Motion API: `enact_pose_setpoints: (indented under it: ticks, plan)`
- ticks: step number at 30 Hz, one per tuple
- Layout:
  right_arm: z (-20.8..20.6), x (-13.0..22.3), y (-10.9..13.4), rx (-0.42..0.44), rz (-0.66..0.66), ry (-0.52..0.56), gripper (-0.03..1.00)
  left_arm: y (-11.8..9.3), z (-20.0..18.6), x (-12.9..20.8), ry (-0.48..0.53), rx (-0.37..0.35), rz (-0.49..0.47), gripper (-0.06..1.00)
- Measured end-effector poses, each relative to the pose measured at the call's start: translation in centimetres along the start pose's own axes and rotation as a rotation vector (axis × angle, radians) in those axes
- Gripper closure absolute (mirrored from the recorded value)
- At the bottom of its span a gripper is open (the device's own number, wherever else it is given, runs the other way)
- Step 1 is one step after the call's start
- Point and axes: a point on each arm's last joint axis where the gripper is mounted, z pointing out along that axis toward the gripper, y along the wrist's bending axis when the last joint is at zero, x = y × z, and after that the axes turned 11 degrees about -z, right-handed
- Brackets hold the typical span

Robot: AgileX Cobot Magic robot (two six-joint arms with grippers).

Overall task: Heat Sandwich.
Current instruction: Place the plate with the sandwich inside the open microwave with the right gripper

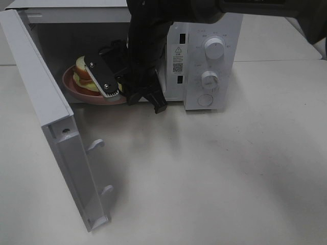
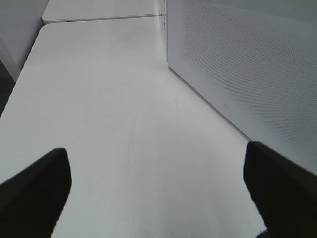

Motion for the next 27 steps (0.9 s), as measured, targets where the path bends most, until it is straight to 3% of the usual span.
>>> enact_pose_setpoints:
  ticks: [27]
  plan:
    - [2.2,1.2,-2.8,0.056,0.094,0.056,0.89,0.0,0.0,0.0,0.0,0.0,0.0,0.05]
